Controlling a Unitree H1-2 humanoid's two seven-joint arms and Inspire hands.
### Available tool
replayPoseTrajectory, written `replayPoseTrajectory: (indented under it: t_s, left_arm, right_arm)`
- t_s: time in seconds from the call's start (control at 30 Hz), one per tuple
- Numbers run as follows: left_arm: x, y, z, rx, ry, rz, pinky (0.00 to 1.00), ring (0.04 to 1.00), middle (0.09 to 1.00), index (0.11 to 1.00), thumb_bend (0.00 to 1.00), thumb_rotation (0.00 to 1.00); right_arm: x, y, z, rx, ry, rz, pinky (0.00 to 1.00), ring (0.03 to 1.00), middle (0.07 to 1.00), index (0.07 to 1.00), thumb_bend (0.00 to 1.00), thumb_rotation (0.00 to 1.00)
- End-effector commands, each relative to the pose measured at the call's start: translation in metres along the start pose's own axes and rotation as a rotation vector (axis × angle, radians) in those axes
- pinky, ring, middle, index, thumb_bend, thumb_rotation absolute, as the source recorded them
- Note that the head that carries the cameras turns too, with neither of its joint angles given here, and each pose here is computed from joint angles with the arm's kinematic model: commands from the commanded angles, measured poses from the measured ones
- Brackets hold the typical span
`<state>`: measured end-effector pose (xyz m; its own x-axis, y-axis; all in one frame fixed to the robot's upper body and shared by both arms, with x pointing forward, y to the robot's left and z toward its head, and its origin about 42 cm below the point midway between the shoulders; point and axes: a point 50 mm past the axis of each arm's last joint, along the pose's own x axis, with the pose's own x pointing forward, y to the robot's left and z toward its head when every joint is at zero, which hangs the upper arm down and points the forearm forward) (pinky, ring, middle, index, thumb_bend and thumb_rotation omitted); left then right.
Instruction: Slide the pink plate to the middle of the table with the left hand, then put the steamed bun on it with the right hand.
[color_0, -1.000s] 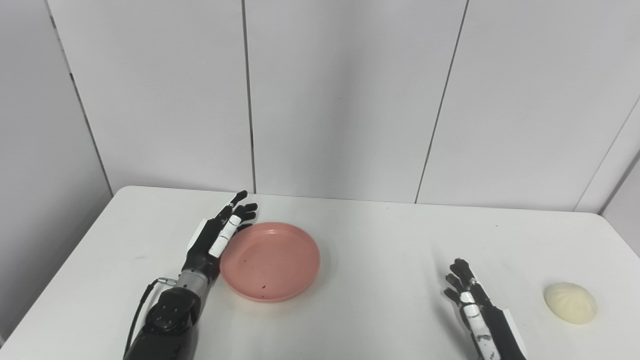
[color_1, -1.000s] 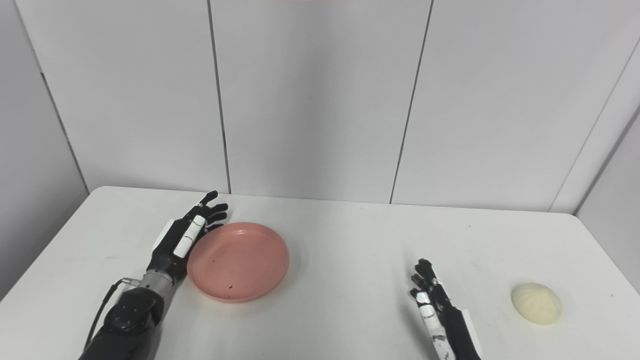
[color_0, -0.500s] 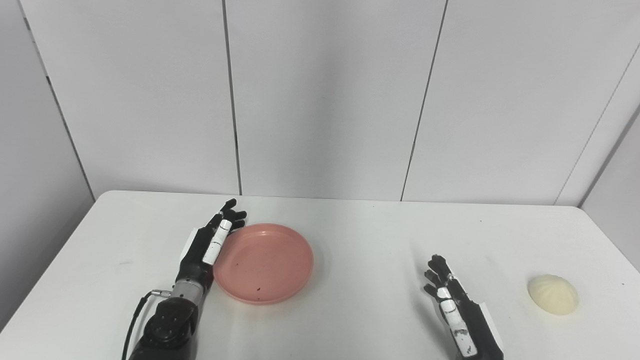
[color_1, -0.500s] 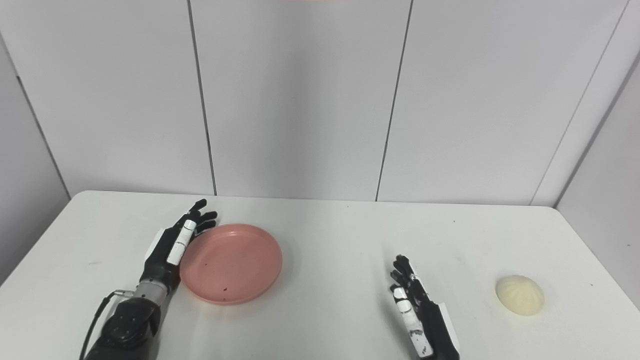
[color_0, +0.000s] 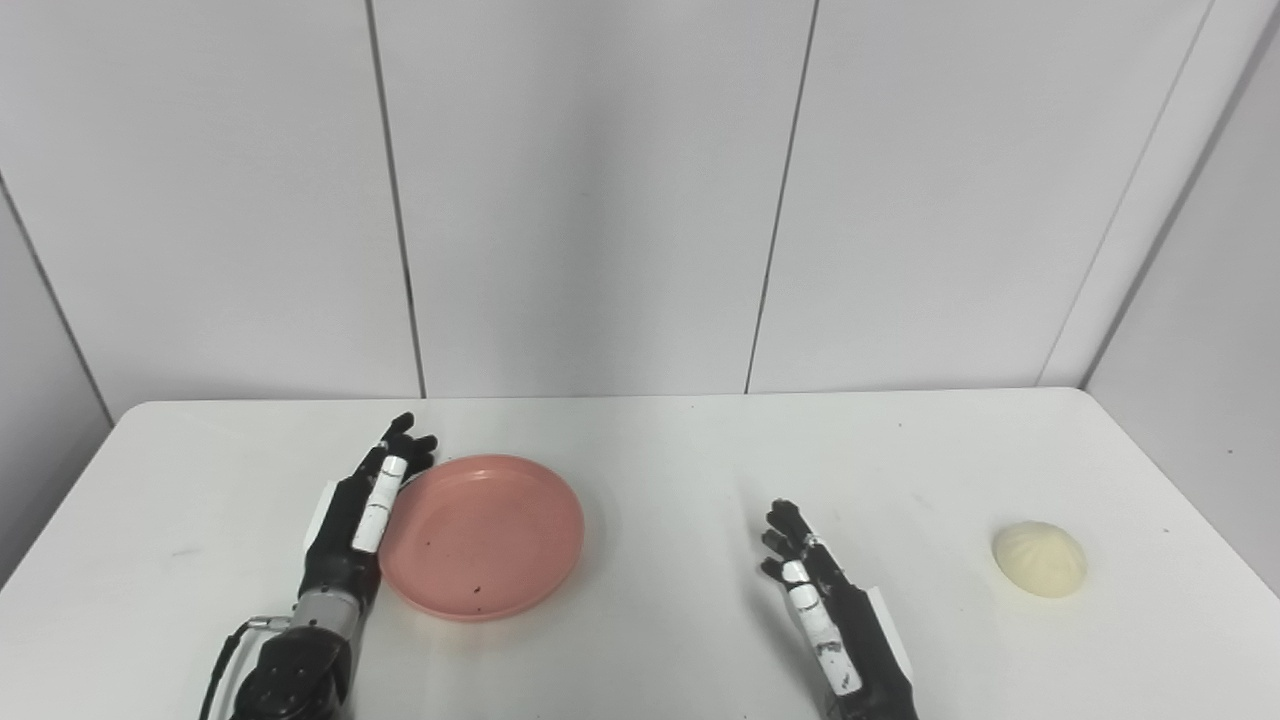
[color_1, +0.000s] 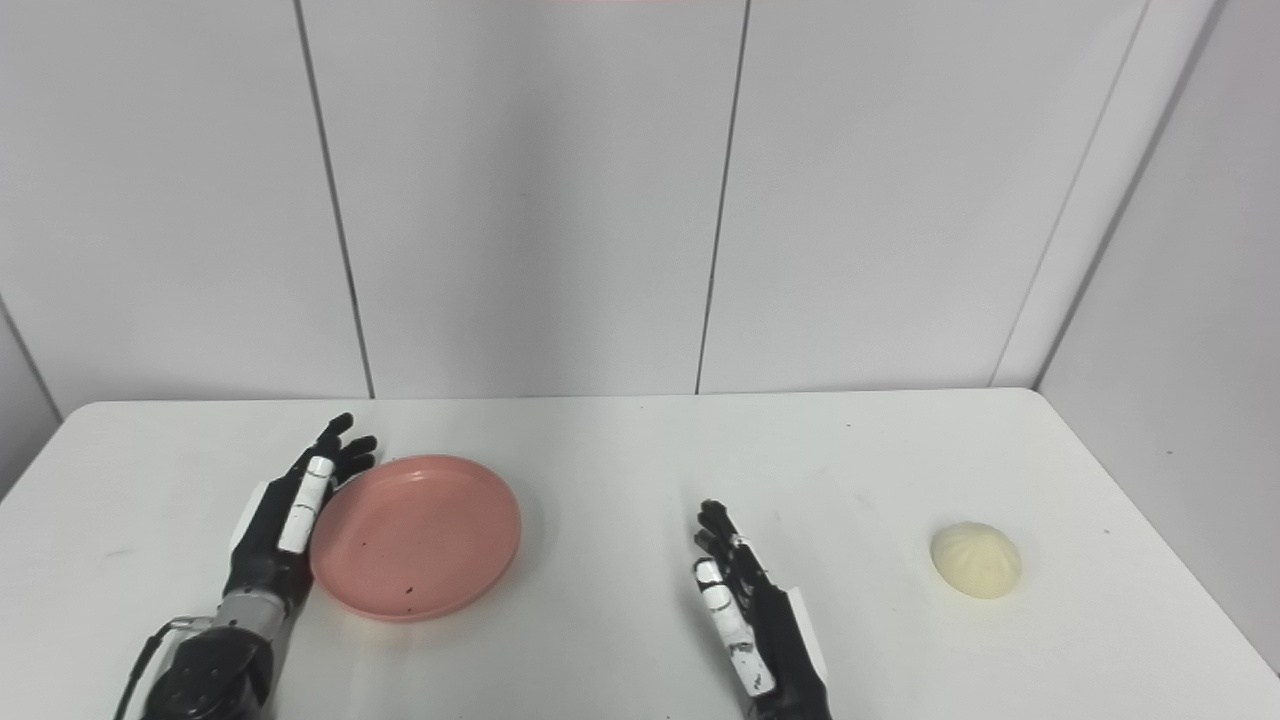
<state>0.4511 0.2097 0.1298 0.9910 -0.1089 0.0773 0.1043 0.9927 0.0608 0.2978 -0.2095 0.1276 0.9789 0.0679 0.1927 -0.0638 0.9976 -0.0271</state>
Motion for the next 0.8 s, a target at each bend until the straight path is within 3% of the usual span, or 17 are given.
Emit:
replayPoseTrajectory:
  t_s: [0.0, 0.57, 0.77]
  left_arm:
    - [0.000, -0.012, 0.002, -0.024, 0.000, -0.043, 0.83, 0.861, 0.838, 0.893, 0.89, 0.92]
    - [0.013, -0.032, 0.009, -0.118, -0.009, -0.053, 0.84, 0.856, 0.828, 0.894, 0.90, 0.91]
    - [0.016, -0.047, 0.010, -0.170, 0.003, -0.083, 0.91, 0.878, 0.825, 0.893, 0.91, 0.89]
  right_arm:
    - [-0.008, 0.009, -0.012, 0.018, 0.047, -0.007, 0.89, 0.921, 0.931, 0.908, 0.66, 0.87]
    - [-0.007, 0.024, -0.013, -0.030, 0.054, -0.013, 0.88, 0.908, 0.937, 0.921, 0.67, 0.90]
    - [-0.008, 0.021, -0.014, -0.036, 0.055, -0.021, 0.87, 0.906, 0.934, 0.918, 0.68, 0.90]
